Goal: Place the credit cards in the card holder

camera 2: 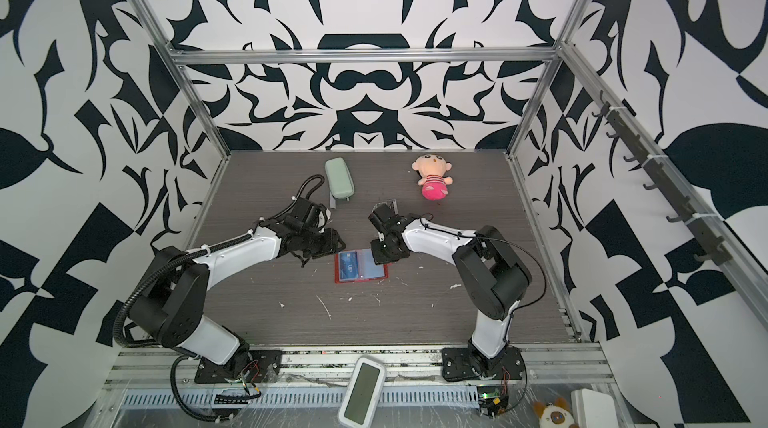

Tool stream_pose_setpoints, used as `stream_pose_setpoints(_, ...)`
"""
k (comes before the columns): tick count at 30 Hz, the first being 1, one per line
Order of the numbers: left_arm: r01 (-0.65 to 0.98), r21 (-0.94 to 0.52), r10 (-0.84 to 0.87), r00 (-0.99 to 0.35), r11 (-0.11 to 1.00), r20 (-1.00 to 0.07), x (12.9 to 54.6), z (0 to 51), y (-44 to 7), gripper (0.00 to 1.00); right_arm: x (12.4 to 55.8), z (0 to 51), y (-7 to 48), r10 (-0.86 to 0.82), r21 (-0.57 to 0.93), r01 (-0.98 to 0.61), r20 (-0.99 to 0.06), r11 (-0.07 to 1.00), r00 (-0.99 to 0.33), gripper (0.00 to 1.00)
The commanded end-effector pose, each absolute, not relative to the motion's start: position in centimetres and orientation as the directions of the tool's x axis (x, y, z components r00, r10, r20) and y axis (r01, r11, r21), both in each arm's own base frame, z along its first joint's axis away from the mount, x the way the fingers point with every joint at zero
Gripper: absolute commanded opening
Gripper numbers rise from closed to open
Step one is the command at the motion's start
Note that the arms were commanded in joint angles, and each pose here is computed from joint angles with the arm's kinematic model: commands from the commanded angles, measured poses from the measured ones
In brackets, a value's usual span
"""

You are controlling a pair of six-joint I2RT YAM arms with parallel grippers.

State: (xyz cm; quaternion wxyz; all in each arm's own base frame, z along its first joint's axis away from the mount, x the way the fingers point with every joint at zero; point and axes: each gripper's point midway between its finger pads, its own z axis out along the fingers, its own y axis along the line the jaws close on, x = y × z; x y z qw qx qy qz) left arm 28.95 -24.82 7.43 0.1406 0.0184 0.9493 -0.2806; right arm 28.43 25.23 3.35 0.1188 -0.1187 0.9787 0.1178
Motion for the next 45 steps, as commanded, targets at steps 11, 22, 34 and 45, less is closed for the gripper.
stream_pose_setpoints(11,0.183,-0.637,0.080,-0.979,0.749,-0.187,28.0,6.0,-31.8,0.41,27.4,1.4,24.1,-0.211,0.155,-0.245,-0.207,0.957,-0.955,0.05)
stream_pose_setpoints(22,0.131,-0.626,0.079,-0.991,0.768,-0.109,27.3,3.4,-31.9,0.39,27.1,1.0,24.1,-0.209,0.164,-0.242,-0.198,0.956,-0.958,0.05)
stream_pose_setpoints(34,0.114,-0.658,0.090,-0.993,0.745,-0.071,26.9,2.8,-32.9,0.32,27.0,0.5,24.4,-0.208,0.178,-0.241,-0.186,0.954,-0.960,0.03)
stream_pose_setpoints(45,0.102,-0.673,0.087,-0.995,0.732,-0.055,26.7,2.6,-33.2,0.28,27.1,0.6,24.6,-0.206,0.189,-0.242,-0.193,0.952,-0.959,0.03)
